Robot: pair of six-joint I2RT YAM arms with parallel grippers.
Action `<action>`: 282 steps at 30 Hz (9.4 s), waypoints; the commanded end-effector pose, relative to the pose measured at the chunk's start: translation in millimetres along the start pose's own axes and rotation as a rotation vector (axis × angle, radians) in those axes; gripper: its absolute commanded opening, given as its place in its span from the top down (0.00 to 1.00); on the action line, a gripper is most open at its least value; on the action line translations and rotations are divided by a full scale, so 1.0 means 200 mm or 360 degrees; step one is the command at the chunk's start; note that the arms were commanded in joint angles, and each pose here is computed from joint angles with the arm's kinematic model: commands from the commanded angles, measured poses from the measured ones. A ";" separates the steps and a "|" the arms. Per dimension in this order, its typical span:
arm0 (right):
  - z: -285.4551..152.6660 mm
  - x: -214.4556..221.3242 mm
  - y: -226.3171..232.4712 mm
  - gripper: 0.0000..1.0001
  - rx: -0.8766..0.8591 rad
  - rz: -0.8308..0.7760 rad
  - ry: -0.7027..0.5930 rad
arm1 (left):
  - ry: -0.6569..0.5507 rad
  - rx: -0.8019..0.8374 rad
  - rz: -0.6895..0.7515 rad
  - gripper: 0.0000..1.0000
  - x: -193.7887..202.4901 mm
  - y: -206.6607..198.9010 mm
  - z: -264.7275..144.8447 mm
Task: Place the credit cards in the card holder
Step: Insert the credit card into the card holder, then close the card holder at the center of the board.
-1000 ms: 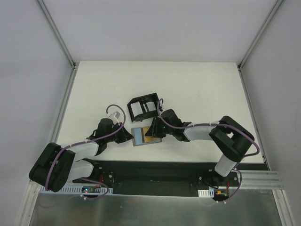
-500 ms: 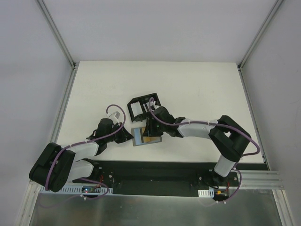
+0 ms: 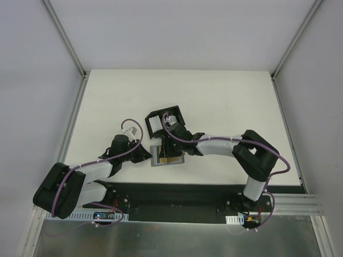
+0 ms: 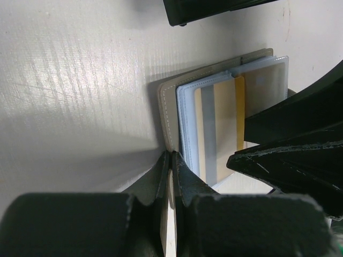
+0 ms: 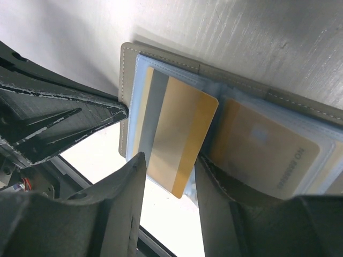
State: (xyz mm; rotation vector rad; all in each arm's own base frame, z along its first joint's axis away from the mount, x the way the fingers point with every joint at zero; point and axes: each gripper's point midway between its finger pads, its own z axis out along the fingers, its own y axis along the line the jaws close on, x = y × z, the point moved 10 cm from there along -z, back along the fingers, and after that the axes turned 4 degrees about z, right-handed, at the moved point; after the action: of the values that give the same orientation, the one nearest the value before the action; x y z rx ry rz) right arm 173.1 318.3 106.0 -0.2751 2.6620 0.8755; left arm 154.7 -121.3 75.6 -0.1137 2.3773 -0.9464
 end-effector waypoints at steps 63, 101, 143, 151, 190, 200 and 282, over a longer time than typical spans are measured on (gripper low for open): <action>-0.16 -0.11 0.21 0.61 -0.0141 -0.0210 -0.0176 | 0.0063 -0.0020 0.0059 1.00 0.00 -0.05 -0.08; -0.28 -0.09 -0.10 0.73 0.0645 -0.0188 -0.0229 | 0.0133 0.0051 0.0092 1.00 -0.05 -0.11 -0.09; -0.35 0.06 -0.11 0.99 -0.0013 0.0194 -0.0503 | 0.0559 0.0179 0.0162 0.78 -0.10 -0.51 0.11; -0.34 0.08 -0.13 0.99 0.0023 0.0200 -0.0456 | 0.0639 0.0110 0.0071 0.68 -0.05 -0.50 0.24; -0.31 0.08 -0.09 0.95 0.0004 0.0140 -0.0241 | 0.0112 -0.0177 0.0230 0.23 -0.04 -0.35 -0.11; -0.31 0.08 -0.10 0.94 0.0014 0.0137 -0.0227 | 0.0088 -0.0270 0.0120 0.31 0.00 -0.29 -0.10; -0.15 0.04 -0.04 0.93 0.0005 0.0059 -0.0048 | 0.0394 -0.0032 0.0119 0.76 0.14 -0.26 0.08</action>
State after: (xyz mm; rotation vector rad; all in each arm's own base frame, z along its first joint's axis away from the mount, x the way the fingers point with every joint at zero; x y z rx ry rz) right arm 155.1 281.1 118.9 -0.1959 2.6479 0.8709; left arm 139.6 -180.5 97.5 0.0906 2.5333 -1.0212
